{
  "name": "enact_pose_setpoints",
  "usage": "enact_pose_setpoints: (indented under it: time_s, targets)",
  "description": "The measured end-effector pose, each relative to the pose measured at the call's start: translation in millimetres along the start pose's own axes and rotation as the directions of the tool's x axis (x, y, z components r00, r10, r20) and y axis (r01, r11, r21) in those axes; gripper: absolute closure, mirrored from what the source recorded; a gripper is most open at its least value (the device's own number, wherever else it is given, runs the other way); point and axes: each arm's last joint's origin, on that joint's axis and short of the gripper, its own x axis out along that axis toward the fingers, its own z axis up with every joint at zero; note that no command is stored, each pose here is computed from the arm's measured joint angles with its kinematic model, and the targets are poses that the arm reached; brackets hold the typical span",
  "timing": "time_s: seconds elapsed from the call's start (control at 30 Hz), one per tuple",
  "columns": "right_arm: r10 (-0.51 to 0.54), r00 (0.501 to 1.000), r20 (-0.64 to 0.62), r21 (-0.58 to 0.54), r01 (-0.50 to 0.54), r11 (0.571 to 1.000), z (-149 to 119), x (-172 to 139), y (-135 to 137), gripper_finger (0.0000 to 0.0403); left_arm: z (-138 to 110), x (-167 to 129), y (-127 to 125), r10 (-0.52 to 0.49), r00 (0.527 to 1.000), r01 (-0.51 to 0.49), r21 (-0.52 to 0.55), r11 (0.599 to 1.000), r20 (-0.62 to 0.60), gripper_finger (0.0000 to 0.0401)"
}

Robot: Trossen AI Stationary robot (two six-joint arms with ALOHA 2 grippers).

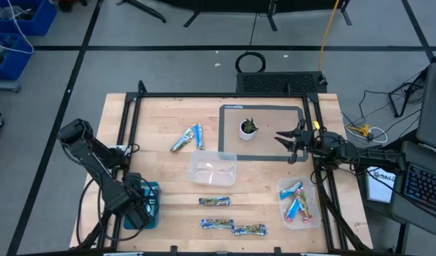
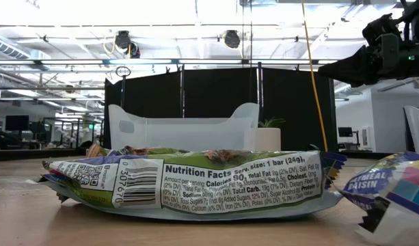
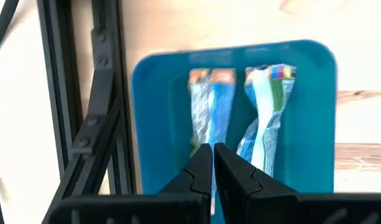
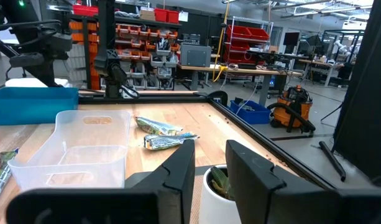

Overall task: Pick and place Granola Bars by type
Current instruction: Put the orange granola bar into the blue bin

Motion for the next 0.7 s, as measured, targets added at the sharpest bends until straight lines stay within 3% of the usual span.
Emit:
enact_pose_setpoints:
  time_s: [0.2,0.3,0.4,0.5,0.53,0.57,0.63,0.7]
  targets:
    - [0.000,1.000,0.000,0.000,0.000,1.000,0,0,0,0.0321,8,-1,-1,-0.126,0.976,0.107,0.116,0.987,0.175,0.0375]
    - [0.000,1.000,0.000,0.000,0.000,1.000,0,0,0,0.0321,17,-3,-1,-0.235,0.902,0.157,0.232,0.960,0.361,0.0375]
    - [0.000,1.000,0.000,0.000,0.000,1.000,0,0,0,0.0321,27,-8,-4,-0.394,0.743,0.203,0.379,0.903,0.541,0.0375]
    - [0.000,1.000,0.000,0.000,0.000,1.000,0,0,0,0.0321,39,-14,-11,-0.573,0.491,0.182,0.566,0.804,0.656,0.0375]
    - [0.000,1.000,0.000,0.000,0.000,1.000,0,0,0,0.0321,43,-17,-14,-0.593,0.427,0.169,0.584,0.794,0.682,0.0375]
    - [0.000,1.000,0.000,0.000,0.000,1.000,0,0,0,0.0321,49,-19,-18,-0.593,0.393,0.147,0.589,0.795,0.703,0.0375]
    - [0.000,1.000,0.000,0.000,0.000,1.000,0,0,0,0.0321,60,-20,-24,-0.555,0.406,0.089,0.573,0.815,0.726,0.0374]
    - [0.000,1.000,0.000,0.000,0.000,1.000,0,0,0,0.0321,75,-21,-27,-0.489,0.456,0.040,0.532,0.846,0.744,0.0366]
